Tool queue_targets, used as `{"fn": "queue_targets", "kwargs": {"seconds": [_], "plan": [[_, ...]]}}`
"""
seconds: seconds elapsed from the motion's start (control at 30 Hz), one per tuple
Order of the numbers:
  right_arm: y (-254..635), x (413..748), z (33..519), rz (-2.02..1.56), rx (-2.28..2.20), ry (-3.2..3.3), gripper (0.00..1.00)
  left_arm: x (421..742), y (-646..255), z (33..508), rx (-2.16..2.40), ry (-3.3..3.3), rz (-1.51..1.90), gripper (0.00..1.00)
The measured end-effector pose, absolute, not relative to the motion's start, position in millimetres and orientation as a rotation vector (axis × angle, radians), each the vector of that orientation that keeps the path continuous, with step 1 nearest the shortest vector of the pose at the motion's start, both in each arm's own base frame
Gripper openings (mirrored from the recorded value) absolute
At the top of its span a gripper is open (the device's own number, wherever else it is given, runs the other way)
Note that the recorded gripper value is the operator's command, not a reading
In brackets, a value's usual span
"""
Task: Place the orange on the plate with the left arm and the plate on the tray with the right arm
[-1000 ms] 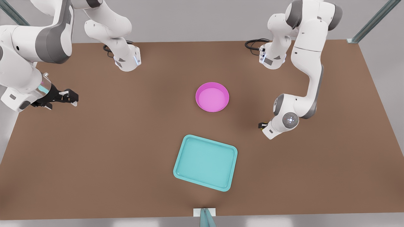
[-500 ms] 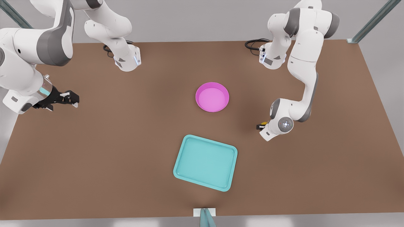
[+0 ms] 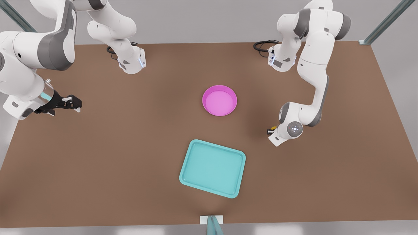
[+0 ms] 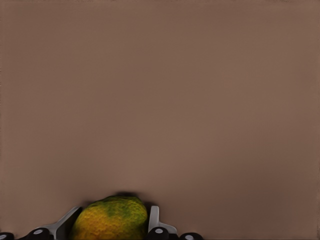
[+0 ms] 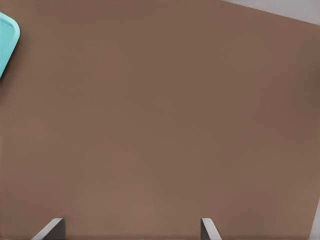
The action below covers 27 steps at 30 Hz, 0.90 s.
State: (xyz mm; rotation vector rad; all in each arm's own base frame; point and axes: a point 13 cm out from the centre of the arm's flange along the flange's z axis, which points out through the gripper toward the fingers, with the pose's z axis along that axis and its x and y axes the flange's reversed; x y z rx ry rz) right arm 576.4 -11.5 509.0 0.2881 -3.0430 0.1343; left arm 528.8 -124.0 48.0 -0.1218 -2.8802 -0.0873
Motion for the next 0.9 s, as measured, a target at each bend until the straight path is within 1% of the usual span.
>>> {"fn": "queue_targets", "kwargs": {"seconds": [0.07,0.13,0.2,0.3,0.37,0.47,0.5,0.53,0.63,0.67,0.7,0.73,0.77,0.8,0.83,0.87,0.9], "plan": [[-12,576,509,0.133,0.287,-3.043,1.0,529,-155,83,-0.178,-2.901,-0.094,0.65],[-12,576,509,0.132,0.288,-3.043,1.0,518,-208,107,-0.274,-2.893,-0.11,0.65],[-12,577,509,0.131,0.289,-3.043,1.0,489,-288,122,-0.4,-2.87,-0.111,0.65],[-12,577,509,0.13,0.291,-3.045,1.0,430,-427,132,-0.559,-2.837,-0.069,0.65],[-12,577,508,0.129,0.292,-3.044,1.0,395,-466,130,-0.568,-2.809,-0.078,0.65],[-11,578,507,0.128,0.293,-3.042,1.0,350,-469,121,-0.515,-2.73,-0.159,0.65],[-11,578,506,0.128,0.293,-3.04,1.0,341,-467,118,-0.491,-2.713,-0.182,0.73],[-11,578,505,0.127,0.294,-3.039,1.0,333,-466,116,-0.467,-2.699,-0.201,1.0],[-11,579,504,0.127,0.295,-3.038,1.0,323,-462,114,-0.396,-2.679,-0.24,1.0],[-11,579,504,0.126,0.295,-3.038,1.0,327,-462,124,-0.372,-2.689,-0.238,1.0],[-11,579,503,0.126,0.295,-3.037,1.0,353,-460,156,-0.315,-2.737,-0.211,1.0],[-11,579,503,0.124,0.296,-3.036,1.0,408,-448,211,-0.198,-2.82,-0.156,1.0],[-9,578,496,0.119,0.299,-3.021,1.0,487,-411,285,-0.012,-2.927,-0.09,1.0],[0,577,481,0.107,0.317,-2.989,1.0,547,-349,345,0.187,-2.995,-0.066,1.0],[21,572,459,0.085,0.36,-2.937,1.0,579,-290,384,0.345,-3.019,-0.074,1.0],[54,562,430,0.037,0.42,-2.869,1.0,595,-241,409,0.463,-3.018,-0.093,1.0],[91,550,400,-0.03,0.478,-2.798,1.0,601,-206,426,0.534,-3.009,-0.103,1.0]]}}
